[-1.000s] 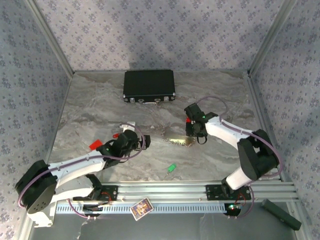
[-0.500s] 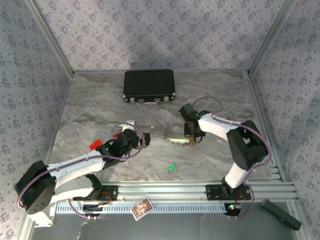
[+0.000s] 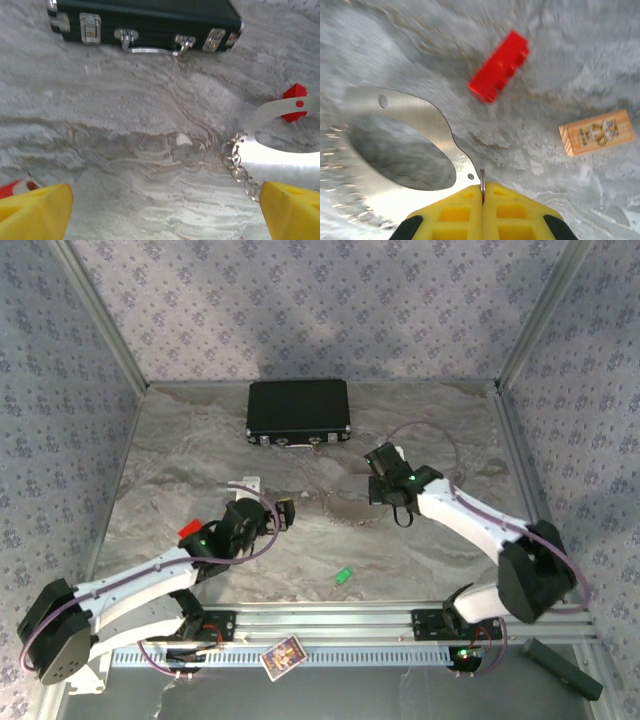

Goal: Put the keys on the keyring

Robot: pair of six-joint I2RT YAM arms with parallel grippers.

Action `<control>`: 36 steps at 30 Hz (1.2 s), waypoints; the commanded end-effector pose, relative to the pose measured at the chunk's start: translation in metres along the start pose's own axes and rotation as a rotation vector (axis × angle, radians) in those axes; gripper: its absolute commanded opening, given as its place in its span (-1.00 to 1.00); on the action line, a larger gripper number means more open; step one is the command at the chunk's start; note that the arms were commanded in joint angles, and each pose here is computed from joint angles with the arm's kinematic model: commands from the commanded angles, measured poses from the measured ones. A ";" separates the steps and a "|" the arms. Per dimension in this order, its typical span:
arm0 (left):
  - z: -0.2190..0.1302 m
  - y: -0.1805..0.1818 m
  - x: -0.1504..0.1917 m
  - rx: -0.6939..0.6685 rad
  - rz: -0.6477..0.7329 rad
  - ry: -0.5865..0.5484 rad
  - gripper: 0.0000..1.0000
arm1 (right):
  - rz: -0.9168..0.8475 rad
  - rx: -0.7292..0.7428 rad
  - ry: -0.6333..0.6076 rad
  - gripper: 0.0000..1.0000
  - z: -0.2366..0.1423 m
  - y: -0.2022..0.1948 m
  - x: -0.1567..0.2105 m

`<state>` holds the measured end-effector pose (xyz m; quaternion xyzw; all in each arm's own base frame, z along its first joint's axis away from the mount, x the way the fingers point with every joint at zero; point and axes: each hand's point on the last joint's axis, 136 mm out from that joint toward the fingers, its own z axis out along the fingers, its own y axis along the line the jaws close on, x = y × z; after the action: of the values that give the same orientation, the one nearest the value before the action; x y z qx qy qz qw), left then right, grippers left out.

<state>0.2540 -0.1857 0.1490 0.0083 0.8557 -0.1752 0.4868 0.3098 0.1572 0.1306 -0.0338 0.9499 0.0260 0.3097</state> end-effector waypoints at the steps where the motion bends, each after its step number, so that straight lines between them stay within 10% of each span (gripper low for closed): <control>1: -0.015 0.002 -0.034 -0.034 0.112 -0.112 0.93 | -0.086 -0.067 -0.177 -1.00 -0.029 0.007 -0.029; 16: -0.034 0.000 -0.125 0.114 0.393 -0.182 0.67 | -0.463 -0.583 -0.504 -1.00 -0.094 0.093 -0.081; 36: -0.020 -0.075 -0.082 0.589 0.706 -0.147 -0.16 | -0.777 -1.134 -0.520 -1.00 -0.119 0.172 -0.057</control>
<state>0.2732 -0.2245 0.2468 0.3912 0.7001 -0.2089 0.5596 0.2861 0.3098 0.2386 -0.4650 0.6693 0.3836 0.4343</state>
